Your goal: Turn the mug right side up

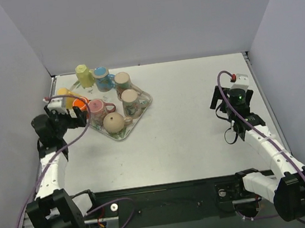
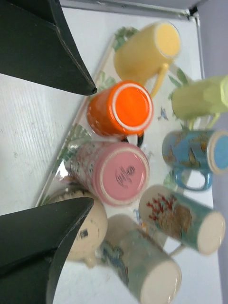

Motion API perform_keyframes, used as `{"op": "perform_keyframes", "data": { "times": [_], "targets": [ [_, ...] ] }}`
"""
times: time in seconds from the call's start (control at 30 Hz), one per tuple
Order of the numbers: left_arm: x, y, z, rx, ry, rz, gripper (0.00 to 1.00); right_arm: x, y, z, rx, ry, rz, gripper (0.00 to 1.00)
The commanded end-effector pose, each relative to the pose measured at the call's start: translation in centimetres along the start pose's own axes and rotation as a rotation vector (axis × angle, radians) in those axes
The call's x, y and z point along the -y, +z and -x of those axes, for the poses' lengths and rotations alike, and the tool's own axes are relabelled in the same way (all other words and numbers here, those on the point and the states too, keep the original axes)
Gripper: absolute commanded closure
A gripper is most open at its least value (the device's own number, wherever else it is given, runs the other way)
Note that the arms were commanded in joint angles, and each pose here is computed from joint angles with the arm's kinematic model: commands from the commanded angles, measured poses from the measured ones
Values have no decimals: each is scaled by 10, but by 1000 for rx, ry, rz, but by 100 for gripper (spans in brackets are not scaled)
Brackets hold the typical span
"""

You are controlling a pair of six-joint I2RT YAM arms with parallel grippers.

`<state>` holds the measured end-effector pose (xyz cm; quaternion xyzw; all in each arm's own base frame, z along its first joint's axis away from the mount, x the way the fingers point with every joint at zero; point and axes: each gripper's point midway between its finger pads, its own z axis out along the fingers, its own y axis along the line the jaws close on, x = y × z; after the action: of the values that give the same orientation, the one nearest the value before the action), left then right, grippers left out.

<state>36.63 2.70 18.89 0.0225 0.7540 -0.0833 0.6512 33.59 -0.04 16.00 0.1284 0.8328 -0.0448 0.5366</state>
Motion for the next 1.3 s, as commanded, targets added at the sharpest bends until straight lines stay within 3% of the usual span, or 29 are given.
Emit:
{"op": "perform_keyframes", "data": {
  "times": [0.0,0.1,0.2,0.27,0.47,0.63,1.0,1.27],
  "targets": [
    [76,-21,14,-238,124,-463,5,-10,-7,14,-7,11,40,4],
    [138,-22,11,-377,335,-621,6,-17,-9,12,-1,-6,86,4],
    [187,-9,6,-369,510,-795,6,-26,-17,12,25,-38,164,4],
    [199,9,-19,-424,593,-882,8,-28,-20,13,58,-55,192,4],
    [217,50,-60,-554,805,-940,25,-22,-28,20,114,-67,181,4],
    [218,61,-83,-604,962,-922,26,-19,-28,21,122,-71,163,4],
    [191,67,-106,-703,1072,-858,28,-22,-25,17,97,-72,173,4],
    [189,74,-121,-709,1049,-850,30,-21,-23,13,91,-72,170,4]
  ]
}}
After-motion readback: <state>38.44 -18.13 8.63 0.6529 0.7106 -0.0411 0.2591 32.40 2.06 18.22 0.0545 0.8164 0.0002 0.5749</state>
